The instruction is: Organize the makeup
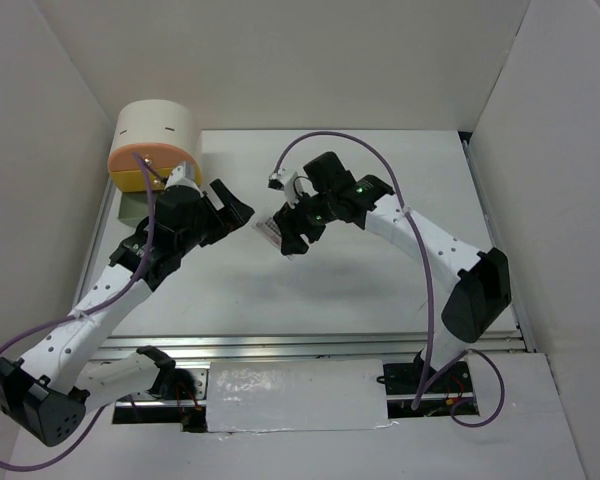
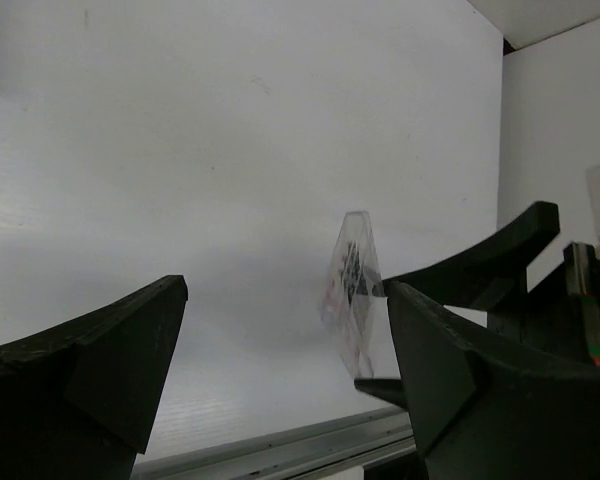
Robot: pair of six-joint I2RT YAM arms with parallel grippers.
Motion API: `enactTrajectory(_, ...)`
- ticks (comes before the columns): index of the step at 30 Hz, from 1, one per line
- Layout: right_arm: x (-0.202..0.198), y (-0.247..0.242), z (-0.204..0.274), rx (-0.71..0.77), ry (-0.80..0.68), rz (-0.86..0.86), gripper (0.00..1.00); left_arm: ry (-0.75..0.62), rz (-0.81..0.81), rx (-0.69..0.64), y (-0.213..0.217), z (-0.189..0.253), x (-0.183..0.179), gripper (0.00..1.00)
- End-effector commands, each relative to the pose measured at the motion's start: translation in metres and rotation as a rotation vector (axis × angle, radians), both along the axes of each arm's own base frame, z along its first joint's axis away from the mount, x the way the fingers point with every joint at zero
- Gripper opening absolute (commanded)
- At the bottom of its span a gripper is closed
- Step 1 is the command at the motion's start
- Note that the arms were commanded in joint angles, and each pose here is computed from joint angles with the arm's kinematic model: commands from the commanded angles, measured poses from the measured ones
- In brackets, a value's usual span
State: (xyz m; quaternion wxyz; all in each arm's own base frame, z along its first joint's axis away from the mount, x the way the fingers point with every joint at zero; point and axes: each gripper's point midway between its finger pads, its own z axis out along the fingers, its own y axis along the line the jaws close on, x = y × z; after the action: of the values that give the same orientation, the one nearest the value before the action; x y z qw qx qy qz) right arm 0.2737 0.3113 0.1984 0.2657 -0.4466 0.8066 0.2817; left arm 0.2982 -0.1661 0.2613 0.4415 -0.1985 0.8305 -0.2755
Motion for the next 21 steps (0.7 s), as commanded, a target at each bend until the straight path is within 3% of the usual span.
enactTrajectory(1, -0.021, 0.018, 0.032, 0.1, -0.056, 0.108, 0.43, -0.052, -0.106, -0.122, -0.025, 0.023, 0.005, 0.94)
enactTrajectory(7, -0.024, 0.026, 0.048, 0.136, -0.07, 0.139, 0.44, -0.026, -0.198, -0.182, -0.045, 0.017, 0.001, 0.89)
enactTrajectory(11, -0.017, 0.03, 0.058, 0.15, -0.113, 0.11, 0.44, -0.033, -0.218, -0.188, -0.047, 0.02, 0.001, 0.76)
enactTrajectory(14, -0.01, 0.031, 0.064, 0.154, -0.145, 0.085, 0.44, -0.018, -0.228, -0.183, -0.049, 0.016, 0.0, 0.73)
enactTrajectory(21, 0.0, 0.033, 0.056, 0.112, -0.136, 0.067, 0.44, -0.012, -0.223, -0.159, -0.045, 0.012, -0.001, 0.5)
